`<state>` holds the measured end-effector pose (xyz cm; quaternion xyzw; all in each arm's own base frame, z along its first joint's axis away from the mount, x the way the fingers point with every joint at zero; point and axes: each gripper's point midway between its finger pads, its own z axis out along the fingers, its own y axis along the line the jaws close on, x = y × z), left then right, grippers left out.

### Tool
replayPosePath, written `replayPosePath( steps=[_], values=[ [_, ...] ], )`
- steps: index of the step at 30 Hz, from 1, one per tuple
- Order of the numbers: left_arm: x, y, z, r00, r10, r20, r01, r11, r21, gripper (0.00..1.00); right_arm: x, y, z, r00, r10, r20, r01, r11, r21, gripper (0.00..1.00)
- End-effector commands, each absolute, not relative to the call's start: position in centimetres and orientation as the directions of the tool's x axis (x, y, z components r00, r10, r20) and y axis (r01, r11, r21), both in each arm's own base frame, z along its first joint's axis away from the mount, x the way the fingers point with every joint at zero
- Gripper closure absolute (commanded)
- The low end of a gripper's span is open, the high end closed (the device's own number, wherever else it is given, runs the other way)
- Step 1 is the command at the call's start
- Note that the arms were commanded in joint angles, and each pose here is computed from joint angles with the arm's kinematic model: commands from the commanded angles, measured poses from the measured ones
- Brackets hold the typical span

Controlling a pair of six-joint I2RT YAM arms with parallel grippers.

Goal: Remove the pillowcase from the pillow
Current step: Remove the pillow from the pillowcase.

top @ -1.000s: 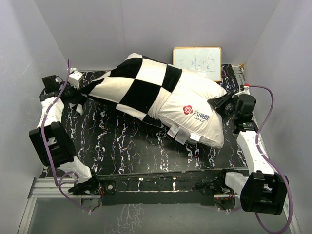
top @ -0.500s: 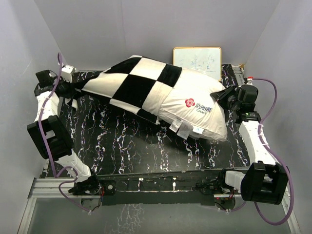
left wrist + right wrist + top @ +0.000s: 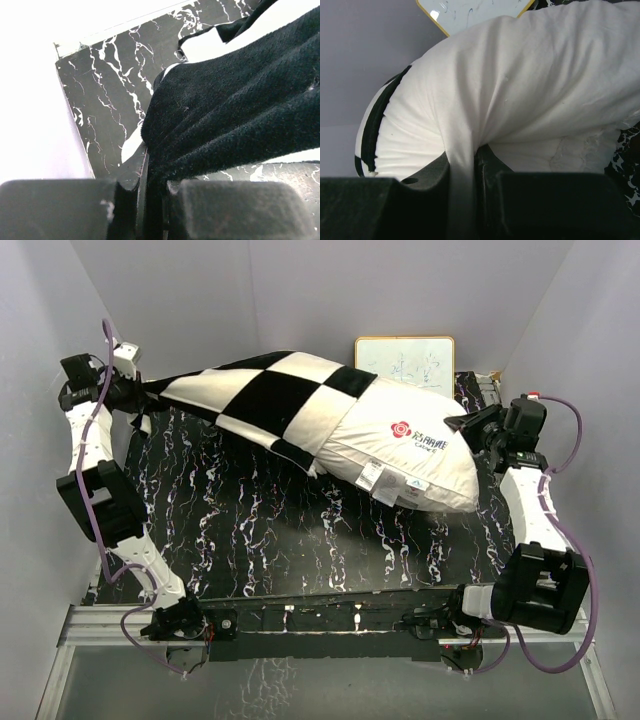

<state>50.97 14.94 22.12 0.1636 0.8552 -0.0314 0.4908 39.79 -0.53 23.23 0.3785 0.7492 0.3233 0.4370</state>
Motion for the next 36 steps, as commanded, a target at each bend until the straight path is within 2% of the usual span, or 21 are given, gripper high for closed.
replayPosePath(
  steps=[1,4,7,8,9,10,11,16,22,25,29,33,36],
  values=[
    [48.9,32.1,29.1,-0.478,0.325,-0.816,-0.207,0.861,0.464,1.0,40.4,-15.0,29.1,0.166,0.754,-0.635,0.472,0.505,0.723,0.92],
    [49.2,28.6,28.2,-0.464,0.298,-0.834,-0.145,0.903,0.404,1.0,41.1,-12.8,29.3,0.11,0.728,-0.676,0.412,0.586,0.698,0.92],
    [48.7,17.6,24.9,-0.471,0.344,-0.812,0.157,0.939,0.307,1.0,41.7,-8.7,27.7,0.032,0.67,-0.742,0.388,0.676,0.627,0.92],
    [48.2,14.1,24.0,-0.46,0.371,-0.806,0.248,0.926,0.285,0.95,41.6,-7.7,26.7,0.001,0.658,-0.753,0.388,0.693,0.607,0.92],
    [47.5,10.7,23.0,-0.448,0.396,-0.801,0.339,0.905,0.258,0.7,41.5,-6.9,25.9,-0.023,0.653,-0.757,0.384,0.705,0.596,0.92],
    [46.5,7.7,22.1,-0.431,0.422,-0.798,0.44,0.87,0.222,0.19,41.3,-6.5,25.1,-0.039,0.654,-0.756,0.38,0.709,0.594,0.92],
    [45.2,5.0,21.3,-0.419,0.448,-0.789,0.529,0.827,0.189,0.05,41.0,-6.1,24.6,-0.054,0.656,-0.753,0.371,0.713,0.595,0.92],
    [40.1,-2.2,19.3,-0.382,0.504,-0.775,0.751,0.657,0.057,0.03,39.4,-5.5,22.7,-0.099,0.633,-0.767,0.362,0.741,0.565,0.92],
    [38.7,-5.4,18.2,-0.323,0.555,-0.766,0.806,0.586,0.085,0.03,38.5,-3.2,21.4,-0.156,0.582,-0.798,0.302,0.797,0.522,0.92],
    [40.0,-5.6,18.5,-0.324,0.548,-0.771,0.782,0.614,0.108,0.03,38.5,-1.4,22.3,-0.136,0.55,-0.824,0.199,0.83,0.521,0.92],
    [43.3,-5.9,20.0,-0.378,0.45,-0.809,0.722,0.69,0.047,0.03,38.8,1.7,24.6,-0.092,0.473,-0.876,0.036,0.881,0.472,0.92],
    [46.3,-6.6,22.0,-0.38,0.382,-0.843,0.704,0.71,0.004,0.03,39.1,5.3,27.7,-0.046,0.325,-0.945,-0.126,0.936,0.328,0.92],
    [48.4,-7.5,24.5,-0.356,0.368,-0.859,0.714,0.7,0.004,0.03,38.5,8.1,30.3,0.061,0.183,-0.981,-0.263,0.951,0.161,0.92]
  ],
)
